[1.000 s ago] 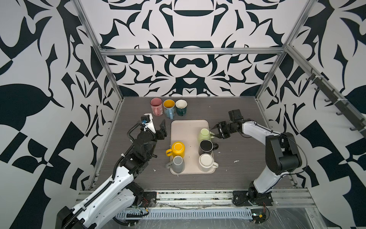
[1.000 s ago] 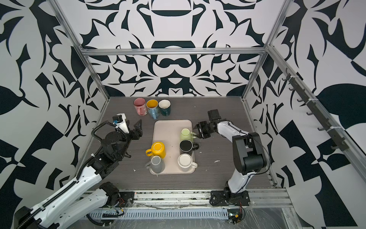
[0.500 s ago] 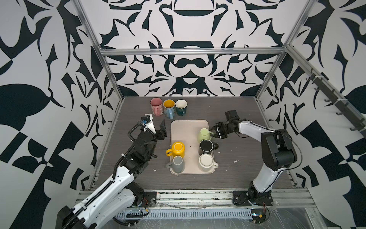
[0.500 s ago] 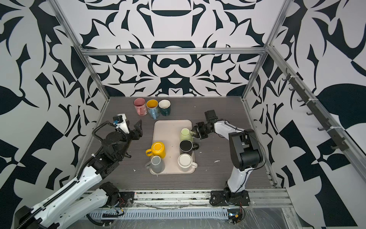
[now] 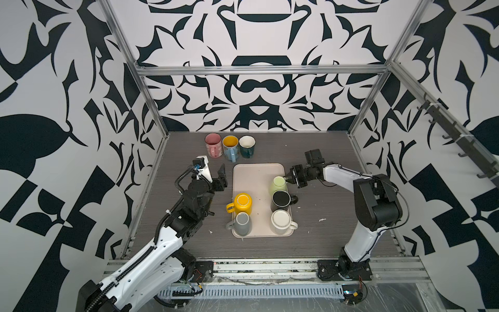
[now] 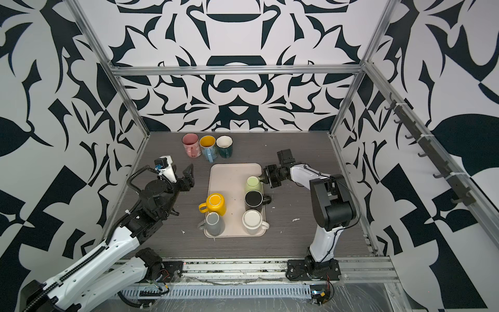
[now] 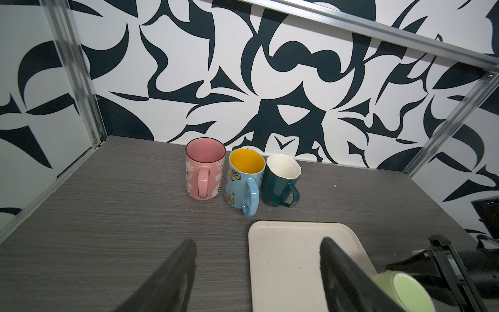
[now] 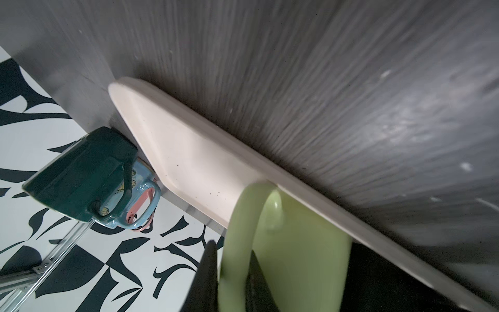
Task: Turn the mug right side up
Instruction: 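Grasp the upside-down light green mug's handle with the right gripper, then lift the light green mug and rotate it with the right gripper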
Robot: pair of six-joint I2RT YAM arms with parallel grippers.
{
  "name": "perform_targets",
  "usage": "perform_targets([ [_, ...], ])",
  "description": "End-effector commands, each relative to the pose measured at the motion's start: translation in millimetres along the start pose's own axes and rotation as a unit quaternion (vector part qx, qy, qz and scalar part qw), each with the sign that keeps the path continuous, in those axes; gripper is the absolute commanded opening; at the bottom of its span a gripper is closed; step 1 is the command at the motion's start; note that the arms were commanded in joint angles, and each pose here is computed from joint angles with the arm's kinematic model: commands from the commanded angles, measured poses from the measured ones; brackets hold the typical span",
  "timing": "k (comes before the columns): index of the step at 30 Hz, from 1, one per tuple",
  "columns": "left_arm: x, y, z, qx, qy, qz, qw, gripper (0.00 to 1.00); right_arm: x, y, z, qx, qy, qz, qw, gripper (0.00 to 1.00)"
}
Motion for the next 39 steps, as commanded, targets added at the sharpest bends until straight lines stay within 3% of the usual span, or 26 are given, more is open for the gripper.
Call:
perform_targets([
  [1,2,7,3,0.005,0.007,-0.014,1.0,0.75,2,-6,18,0.017,0.029,0.005,0.999,0.1],
  [10,1,10,2,0.006,0.006,-0.016,1.0,0.75,-3,-6,40,0.023,0.073,0.01,0.997,0.0],
  [17,-1,11,-1,0.005,0.001,-0.013,1.0,0.75,0,-14,71,0.057,0.131,0.021,0.989,0.0],
  [23,-4,9,-4,0.006,-0.003,-0.008,1.0,0.75,8,-31,96,0.129,0.169,0.02,0.977,0.0],
  [39,-11,10,-13,0.004,-0.015,0.001,1.0,0.75,19,-68,119,0.304,0.197,-0.029,0.932,0.0],
])
Point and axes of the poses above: each gripper's point midway between its finger pads, its own x axis back along the fingers, its own z axis along the line the jaws close on, y = z × x, the point moved 1 cm from there along x, back along the fingers
